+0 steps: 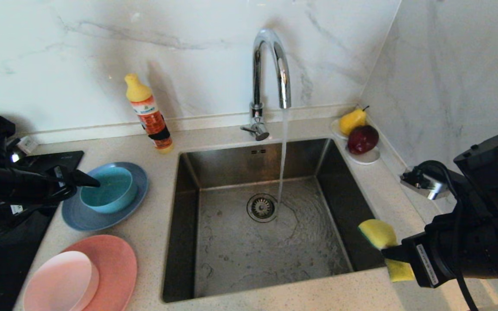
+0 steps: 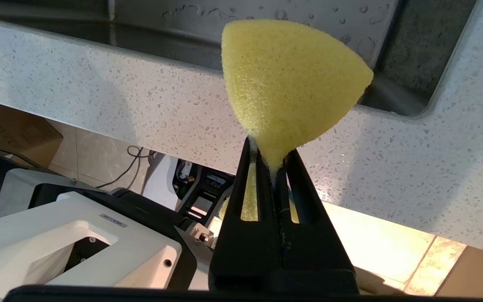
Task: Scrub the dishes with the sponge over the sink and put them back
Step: Pick up a bowl and the sponge
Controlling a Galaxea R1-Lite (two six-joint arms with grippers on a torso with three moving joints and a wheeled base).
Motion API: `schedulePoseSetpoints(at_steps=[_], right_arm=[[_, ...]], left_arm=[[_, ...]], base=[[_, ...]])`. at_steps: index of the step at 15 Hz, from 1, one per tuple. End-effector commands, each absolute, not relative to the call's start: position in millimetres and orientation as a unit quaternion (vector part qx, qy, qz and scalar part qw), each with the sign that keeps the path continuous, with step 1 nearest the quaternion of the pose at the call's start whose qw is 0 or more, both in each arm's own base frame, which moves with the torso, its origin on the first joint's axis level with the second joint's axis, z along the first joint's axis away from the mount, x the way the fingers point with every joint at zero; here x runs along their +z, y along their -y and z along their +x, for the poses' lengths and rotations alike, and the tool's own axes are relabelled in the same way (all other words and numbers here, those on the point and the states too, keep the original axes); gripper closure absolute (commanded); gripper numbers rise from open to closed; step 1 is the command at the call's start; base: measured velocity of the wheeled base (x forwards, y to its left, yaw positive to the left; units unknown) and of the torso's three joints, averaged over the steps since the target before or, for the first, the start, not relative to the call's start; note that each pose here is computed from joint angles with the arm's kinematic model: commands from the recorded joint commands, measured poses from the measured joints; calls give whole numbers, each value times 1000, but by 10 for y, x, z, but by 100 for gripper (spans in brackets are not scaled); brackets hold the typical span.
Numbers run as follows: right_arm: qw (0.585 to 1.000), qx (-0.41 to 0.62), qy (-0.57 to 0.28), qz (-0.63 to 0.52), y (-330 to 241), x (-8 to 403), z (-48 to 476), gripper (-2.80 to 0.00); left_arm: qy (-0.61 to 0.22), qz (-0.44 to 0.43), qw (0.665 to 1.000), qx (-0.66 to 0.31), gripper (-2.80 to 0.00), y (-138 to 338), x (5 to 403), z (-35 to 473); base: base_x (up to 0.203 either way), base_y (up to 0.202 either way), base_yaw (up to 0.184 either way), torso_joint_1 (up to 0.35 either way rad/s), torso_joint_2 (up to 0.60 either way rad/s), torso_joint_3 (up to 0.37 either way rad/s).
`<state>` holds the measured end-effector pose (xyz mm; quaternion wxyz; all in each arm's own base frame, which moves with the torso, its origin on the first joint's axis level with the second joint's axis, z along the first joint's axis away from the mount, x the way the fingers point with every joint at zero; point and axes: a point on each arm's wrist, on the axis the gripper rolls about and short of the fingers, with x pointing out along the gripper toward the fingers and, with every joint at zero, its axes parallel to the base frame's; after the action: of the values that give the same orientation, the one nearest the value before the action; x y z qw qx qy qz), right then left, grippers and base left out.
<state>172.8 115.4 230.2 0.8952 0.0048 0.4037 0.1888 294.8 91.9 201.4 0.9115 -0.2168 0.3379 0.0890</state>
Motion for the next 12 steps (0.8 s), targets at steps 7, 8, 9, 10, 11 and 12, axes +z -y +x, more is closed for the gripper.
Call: schedulePoseSetpoints(at_steps=[7, 8, 9, 10, 11, 12], right_arm=[[901, 193, -388, 10, -1204, 2293, 1801, 0], [901, 191, -388, 11, -1200, 2290, 1801, 0], [902, 191, -388, 12, -1193, 2292, 1802, 0], [902, 190, -388, 13, -1189, 2292, 1801, 0], [902, 190, -388, 13, -1187, 2294, 1798, 0], [902, 190, -387, 13, -1187, 2299, 1798, 0]], left_arm=[[-343, -201, 915, 74, -280, -964, 1727, 3314], [-344, -201, 914, 74, -280, -965, 1717, 3318], [-345, -201, 914, 74, -280, -965, 1706, 3318], [-351, -201, 912, 74, -280, -963, 1667, 3330], [-353, -201, 911, 73, -280, -959, 1653, 3334], [-357, -202, 909, 73, -280, -959, 1622, 3334]], base=[[0, 0, 0, 0, 0, 0], [0, 0, 0, 0, 0, 0], [0, 0, 0, 0, 0, 0], [0, 0, 0, 0, 0, 0], [0, 0, 0, 0, 0, 0], [0, 0, 0, 0, 0, 0]])
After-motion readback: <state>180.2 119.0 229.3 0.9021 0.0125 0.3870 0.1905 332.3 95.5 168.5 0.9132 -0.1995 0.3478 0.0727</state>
